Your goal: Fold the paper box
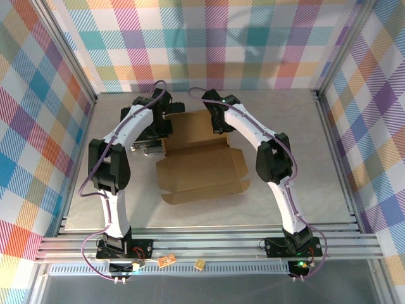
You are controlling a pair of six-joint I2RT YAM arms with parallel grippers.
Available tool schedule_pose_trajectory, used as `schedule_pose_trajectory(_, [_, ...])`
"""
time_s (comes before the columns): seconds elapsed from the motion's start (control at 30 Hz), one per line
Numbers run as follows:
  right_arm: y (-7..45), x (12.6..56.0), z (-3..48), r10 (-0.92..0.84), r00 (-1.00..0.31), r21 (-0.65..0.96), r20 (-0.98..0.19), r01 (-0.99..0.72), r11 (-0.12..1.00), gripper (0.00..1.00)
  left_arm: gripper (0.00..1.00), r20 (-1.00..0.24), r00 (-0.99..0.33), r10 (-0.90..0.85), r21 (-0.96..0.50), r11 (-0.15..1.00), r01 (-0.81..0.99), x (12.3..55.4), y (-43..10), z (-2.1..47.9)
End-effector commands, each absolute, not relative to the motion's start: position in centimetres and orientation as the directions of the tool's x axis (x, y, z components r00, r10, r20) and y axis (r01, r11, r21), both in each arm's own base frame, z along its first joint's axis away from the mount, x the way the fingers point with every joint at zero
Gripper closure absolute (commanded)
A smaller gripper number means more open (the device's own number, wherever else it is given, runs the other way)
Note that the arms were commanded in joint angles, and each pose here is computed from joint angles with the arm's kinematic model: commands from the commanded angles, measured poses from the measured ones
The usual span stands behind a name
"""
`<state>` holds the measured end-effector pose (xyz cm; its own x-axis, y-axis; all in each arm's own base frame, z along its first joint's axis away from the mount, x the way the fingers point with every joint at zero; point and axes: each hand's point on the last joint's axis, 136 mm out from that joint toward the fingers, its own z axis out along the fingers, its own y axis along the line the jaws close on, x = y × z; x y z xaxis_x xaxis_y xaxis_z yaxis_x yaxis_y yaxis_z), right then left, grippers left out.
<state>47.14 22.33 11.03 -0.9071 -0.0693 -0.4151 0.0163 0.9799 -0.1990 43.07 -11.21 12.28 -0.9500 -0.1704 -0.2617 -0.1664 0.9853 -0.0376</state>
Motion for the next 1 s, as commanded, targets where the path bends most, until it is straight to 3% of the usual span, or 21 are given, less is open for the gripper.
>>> schedule_pose_trajectory(0.0, [19.0, 45.9, 10.6, -0.037, -0.926, -0.319, -0.375, 0.092, 0.943, 1.00, 1.00, -0.273, -0.943, -0.190, -0.055, 0.982, -0.182, 43.4, -11.2, 13.3])
schedule_pose_trajectory(0.2, [22.1, 46.0, 11.0, -0.065, -0.914, -0.080, -0.400, -0.036, 0.996, 1.00, 1.00, -0.243, -0.953, -0.183, -0.157, 0.977, -0.147, 43.0, -13.1, 14.0])
schedule_pose_trajectory(0.27, [23.4, 46.3, 12.5, -0.070, -0.897, 0.034, -0.436, -0.094, 0.995, 0.89, 1.00, -0.232, -0.957, -0.173, -0.197, 0.972, -0.128, 42.9, -13.9, 14.3])
schedule_pose_trajectory(0.37, [23.5, 46.5, 14.6, -0.066, -0.873, 0.079, -0.484, -0.119, 0.990, 0.73, 1.00, -0.220, -0.962, -0.163, -0.223, 0.968, -0.113, 42.7, -14.4, 14.4])
schedule_pose_trajectory(0.53, [22.4, 46.9, 15.0, -0.086, -0.864, 0.043, -0.496, -0.124, 0.991, 0.67, 1.00, -0.208, -0.966, -0.155, -0.241, 0.965, -0.103, 42.6, -14.8, 14.4])
schedule_pose_trajectory(0.97, [20.3, 49.2, 13.4, -0.156, -0.846, -0.133, -0.510, -0.102, 0.986, 0.64, 1.00, -0.194, -0.971, -0.142, -0.252, 0.964, -0.091, 42.5, -15.1, 14.7])
